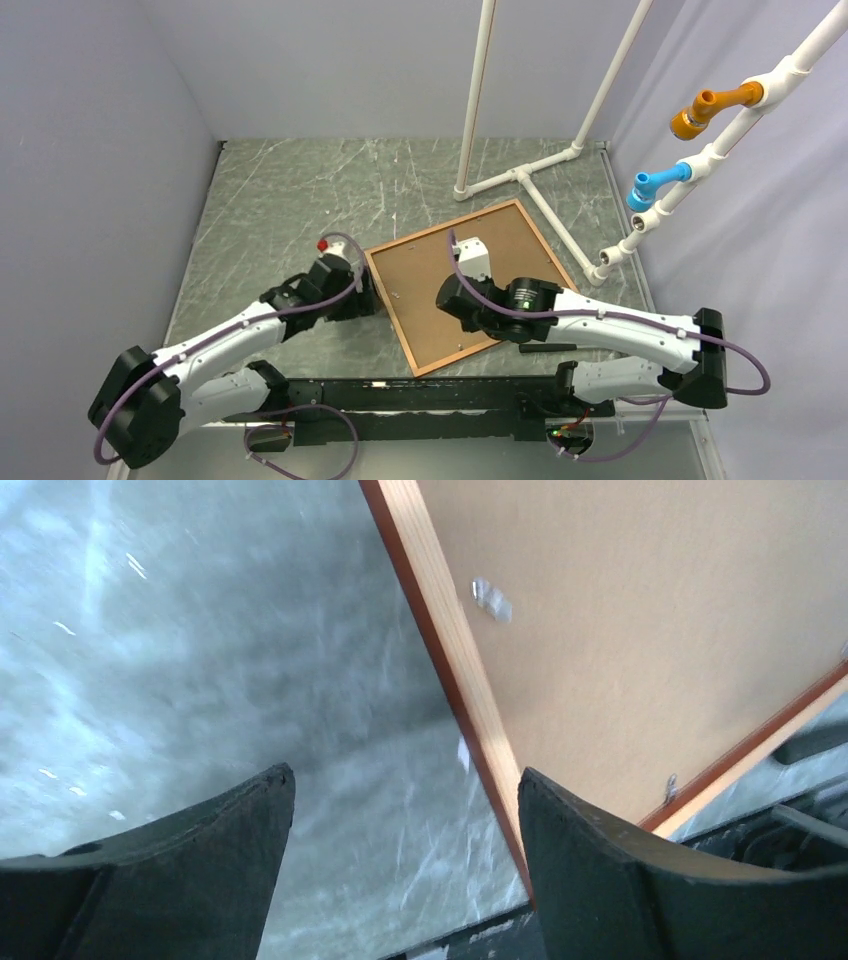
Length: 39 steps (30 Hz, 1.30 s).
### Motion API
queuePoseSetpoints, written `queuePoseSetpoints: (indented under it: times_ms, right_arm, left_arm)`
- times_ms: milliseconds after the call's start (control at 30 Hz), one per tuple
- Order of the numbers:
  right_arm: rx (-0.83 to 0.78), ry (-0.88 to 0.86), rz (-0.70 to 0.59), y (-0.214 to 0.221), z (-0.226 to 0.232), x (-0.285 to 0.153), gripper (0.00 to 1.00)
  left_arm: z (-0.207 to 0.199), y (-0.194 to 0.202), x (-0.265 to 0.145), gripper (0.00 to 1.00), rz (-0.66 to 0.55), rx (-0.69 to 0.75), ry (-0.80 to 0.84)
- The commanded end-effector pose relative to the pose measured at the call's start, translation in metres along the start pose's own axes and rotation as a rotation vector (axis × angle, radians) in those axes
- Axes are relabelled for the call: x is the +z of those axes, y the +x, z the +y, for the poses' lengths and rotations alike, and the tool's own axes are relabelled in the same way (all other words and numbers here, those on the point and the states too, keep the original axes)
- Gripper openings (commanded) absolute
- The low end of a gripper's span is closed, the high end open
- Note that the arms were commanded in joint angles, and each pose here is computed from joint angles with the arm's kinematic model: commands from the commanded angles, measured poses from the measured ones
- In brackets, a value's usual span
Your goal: Take the photo out of the frame
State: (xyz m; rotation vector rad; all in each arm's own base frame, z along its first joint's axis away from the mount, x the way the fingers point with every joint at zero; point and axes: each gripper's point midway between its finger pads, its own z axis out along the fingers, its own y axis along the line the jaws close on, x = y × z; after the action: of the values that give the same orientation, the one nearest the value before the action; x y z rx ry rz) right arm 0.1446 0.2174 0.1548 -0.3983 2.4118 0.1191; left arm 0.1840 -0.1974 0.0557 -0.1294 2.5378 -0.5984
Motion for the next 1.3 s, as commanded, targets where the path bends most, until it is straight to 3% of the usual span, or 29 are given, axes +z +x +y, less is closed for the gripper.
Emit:
queuePoseSetpoints:
  times_ms: [0,67,200,300,533,967,1267]
  right_arm:
    - [0.044,-0.047,-0.089,-0.025,0.002,-0.010,0.00]
    - [0.052,-0.054,-0.098,-0.027,0.001,-0.011,0.00]
    - [0.075,-0.087,-0.124,-0.030,0.002,-0.015,0.00]
    - [0.092,-0.114,-0.138,-0.029,0.000,-0.018,0.00]
    - [0.118,-0.121,-0.152,-0.019,-0.016,-0.024,0.00]
    - [0.139,-0.078,-0.178,-0.017,-0.034,-0.025,0.00]
    - [0.129,-0.058,-0.178,-0.020,-0.033,-0.016,0.00]
  left_arm:
    - [-0.001,-0.060,-0.011,0.86,-0.078,0.092,0.053]
    - [0.002,-0.087,-0.007,0.87,-0.083,0.126,0.041]
    - [-0.007,-0.124,0.010,0.86,-0.021,0.327,0.008]
    - [-0.007,-0.134,0.039,0.84,0.090,0.467,0.001]
    - [-0.012,-0.163,0.080,0.82,0.152,0.698,0.048]
    - [0.006,-0.151,0.121,0.67,0.214,0.674,0.014]
    - [0.024,-0.107,0.097,0.32,0.299,0.583,-0.011]
